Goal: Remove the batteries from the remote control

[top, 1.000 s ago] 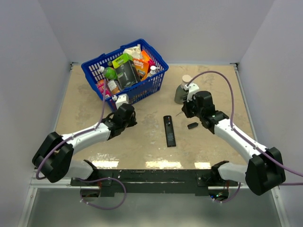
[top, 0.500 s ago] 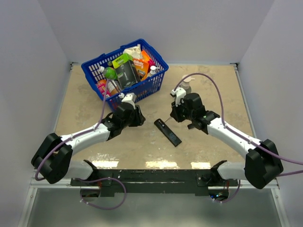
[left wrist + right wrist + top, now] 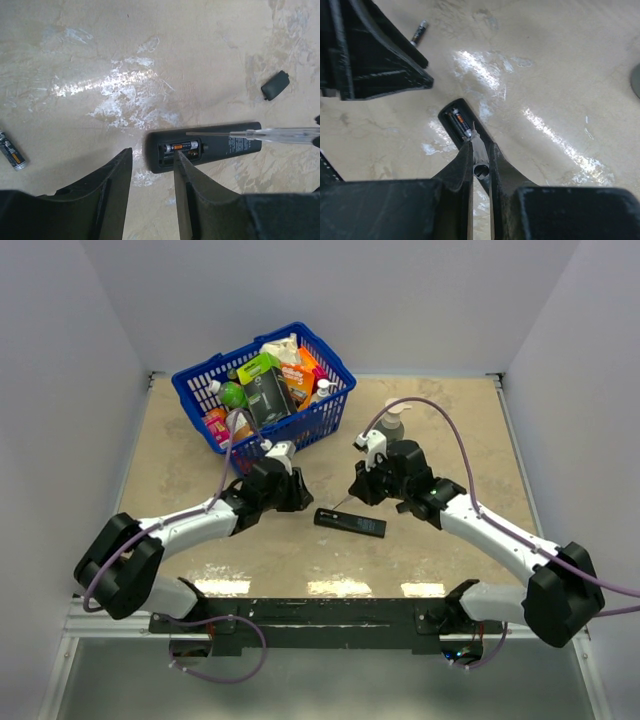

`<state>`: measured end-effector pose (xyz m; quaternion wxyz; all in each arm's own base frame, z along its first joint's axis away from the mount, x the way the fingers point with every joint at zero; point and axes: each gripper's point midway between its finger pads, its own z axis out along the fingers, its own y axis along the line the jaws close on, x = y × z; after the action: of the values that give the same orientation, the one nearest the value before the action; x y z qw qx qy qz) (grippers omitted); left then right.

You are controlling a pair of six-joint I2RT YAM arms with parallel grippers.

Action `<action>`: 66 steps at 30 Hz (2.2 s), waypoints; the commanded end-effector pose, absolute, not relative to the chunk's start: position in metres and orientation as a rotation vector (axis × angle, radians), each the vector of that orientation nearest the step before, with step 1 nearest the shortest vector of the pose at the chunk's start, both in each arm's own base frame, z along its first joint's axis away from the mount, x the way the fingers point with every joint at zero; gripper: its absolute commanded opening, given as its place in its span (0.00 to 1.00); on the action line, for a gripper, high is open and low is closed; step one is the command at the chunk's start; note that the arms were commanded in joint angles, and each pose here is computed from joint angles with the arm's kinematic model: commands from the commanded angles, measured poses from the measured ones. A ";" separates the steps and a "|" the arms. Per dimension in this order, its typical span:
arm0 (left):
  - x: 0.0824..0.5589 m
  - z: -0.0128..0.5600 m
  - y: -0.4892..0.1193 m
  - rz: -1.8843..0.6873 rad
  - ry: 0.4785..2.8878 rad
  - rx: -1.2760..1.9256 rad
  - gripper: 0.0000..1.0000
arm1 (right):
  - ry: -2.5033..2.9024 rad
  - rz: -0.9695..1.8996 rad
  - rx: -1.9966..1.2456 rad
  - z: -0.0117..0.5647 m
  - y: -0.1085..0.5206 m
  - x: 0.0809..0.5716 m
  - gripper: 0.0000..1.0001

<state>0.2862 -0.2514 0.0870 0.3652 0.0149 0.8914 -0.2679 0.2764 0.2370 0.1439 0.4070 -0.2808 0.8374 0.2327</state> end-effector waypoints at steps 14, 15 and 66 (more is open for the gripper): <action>0.306 0.089 -0.288 -0.775 2.276 0.210 0.43 | 2.279 0.743 -0.713 0.146 0.236 0.224 0.00; 0.307 0.083 -0.290 -0.772 2.293 0.218 0.43 | 2.288 0.698 -0.689 0.144 0.231 0.227 0.00; 0.240 0.069 -0.306 -1.007 2.399 0.206 0.33 | 1.970 0.758 -0.531 0.184 0.218 0.204 0.00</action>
<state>0.2257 -0.3025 0.0456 0.2318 0.0823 0.9018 -0.3554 0.2013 0.2111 0.1580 0.4127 -0.2193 0.8354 0.2891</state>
